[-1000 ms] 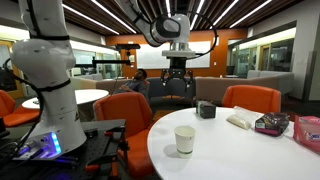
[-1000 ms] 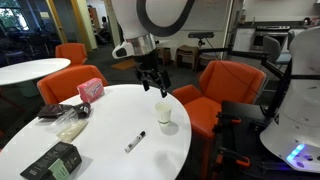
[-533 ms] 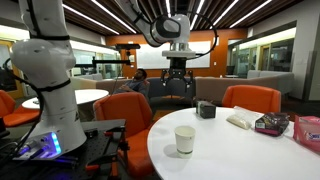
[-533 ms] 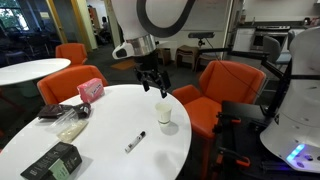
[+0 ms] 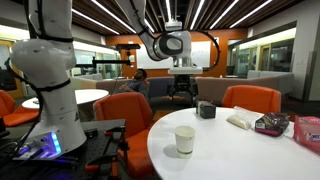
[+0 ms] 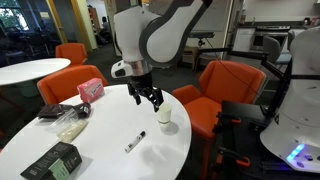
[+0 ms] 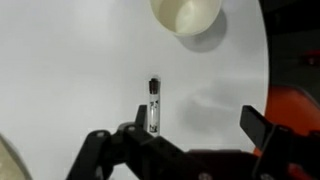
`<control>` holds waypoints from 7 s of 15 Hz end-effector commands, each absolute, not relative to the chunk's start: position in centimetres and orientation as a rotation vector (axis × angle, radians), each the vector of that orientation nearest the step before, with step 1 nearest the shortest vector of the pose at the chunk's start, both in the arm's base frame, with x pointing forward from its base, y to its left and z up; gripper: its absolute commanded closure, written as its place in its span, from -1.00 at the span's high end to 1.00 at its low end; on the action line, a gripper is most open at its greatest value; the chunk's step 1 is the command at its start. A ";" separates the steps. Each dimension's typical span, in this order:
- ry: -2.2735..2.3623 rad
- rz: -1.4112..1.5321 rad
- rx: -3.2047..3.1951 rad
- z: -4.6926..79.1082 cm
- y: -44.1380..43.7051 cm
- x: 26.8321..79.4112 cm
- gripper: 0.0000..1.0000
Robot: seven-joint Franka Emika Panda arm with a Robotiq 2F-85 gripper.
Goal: Put the marker inside the cup
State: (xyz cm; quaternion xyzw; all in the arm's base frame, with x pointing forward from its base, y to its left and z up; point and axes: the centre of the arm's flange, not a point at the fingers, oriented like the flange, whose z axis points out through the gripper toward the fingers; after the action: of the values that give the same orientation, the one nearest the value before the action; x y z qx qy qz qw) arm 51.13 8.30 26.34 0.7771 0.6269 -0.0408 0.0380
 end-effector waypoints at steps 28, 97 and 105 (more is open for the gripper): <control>1.944 -0.130 2.358 9.6 10.5 56.5 -0.93; 1.896 -0.645 2.143 26.7 7.2 53.4 1.00; 1.989 -0.385 2.197 30.4 6.8 50.8 1.00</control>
State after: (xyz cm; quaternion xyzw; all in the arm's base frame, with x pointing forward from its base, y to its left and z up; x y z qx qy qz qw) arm 52.65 7.46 29.15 0.7333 0.6574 -0.1559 0.0767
